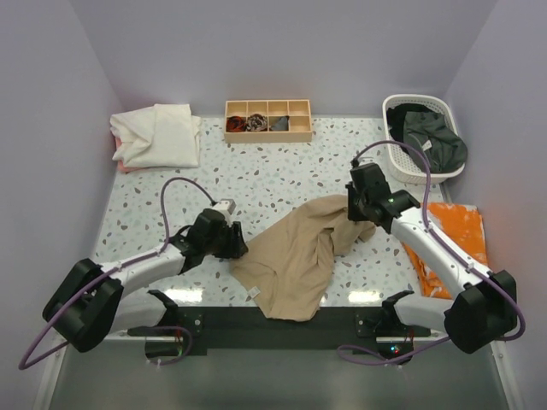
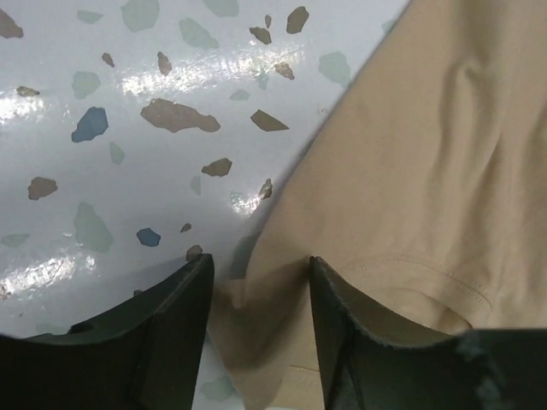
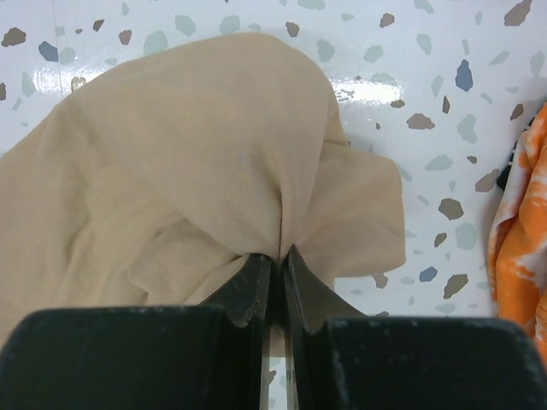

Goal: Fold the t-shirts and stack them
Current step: Flatten out the tshirt

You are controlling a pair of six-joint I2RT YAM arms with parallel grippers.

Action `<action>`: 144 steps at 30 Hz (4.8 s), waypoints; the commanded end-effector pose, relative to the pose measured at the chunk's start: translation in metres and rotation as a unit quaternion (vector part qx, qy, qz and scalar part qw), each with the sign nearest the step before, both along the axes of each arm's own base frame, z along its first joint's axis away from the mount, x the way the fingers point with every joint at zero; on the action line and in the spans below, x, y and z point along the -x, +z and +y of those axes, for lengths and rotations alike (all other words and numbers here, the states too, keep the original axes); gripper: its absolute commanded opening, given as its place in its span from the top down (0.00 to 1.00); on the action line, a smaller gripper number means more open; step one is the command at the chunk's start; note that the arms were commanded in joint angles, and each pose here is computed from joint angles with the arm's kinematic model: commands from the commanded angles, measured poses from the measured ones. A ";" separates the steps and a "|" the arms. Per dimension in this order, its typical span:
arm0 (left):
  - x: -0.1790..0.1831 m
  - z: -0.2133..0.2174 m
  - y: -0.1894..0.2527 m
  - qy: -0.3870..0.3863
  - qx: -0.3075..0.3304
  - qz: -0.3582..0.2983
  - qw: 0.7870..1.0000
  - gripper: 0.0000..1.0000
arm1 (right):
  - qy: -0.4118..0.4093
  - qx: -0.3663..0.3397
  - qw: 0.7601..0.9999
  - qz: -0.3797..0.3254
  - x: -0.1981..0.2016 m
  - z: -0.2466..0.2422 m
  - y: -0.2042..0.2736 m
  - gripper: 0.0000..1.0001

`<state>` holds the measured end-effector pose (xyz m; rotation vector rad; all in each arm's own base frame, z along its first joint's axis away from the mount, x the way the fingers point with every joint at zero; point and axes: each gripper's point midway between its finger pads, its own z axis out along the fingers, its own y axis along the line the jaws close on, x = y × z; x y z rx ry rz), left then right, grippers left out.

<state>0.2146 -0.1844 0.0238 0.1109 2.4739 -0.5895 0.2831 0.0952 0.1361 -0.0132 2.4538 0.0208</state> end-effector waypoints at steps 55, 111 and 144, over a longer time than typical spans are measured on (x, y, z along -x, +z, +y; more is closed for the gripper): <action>-0.043 -0.084 0.028 -0.100 0.069 -0.010 0.993 0.25 | 0.028 -0.056 0.996 -0.069 0.034 -0.003 0.062 0.94; -0.017 0.037 0.279 0.039 -0.023 -0.210 0.977 1.00 | 0.248 -0.326 0.909 0.071 0.148 0.089 0.041 0.76; 0.002 -0.007 0.131 -0.043 -0.010 -0.042 0.998 1.00 | -0.153 -0.020 0.980 0.124 0.077 -0.024 -0.080 0.43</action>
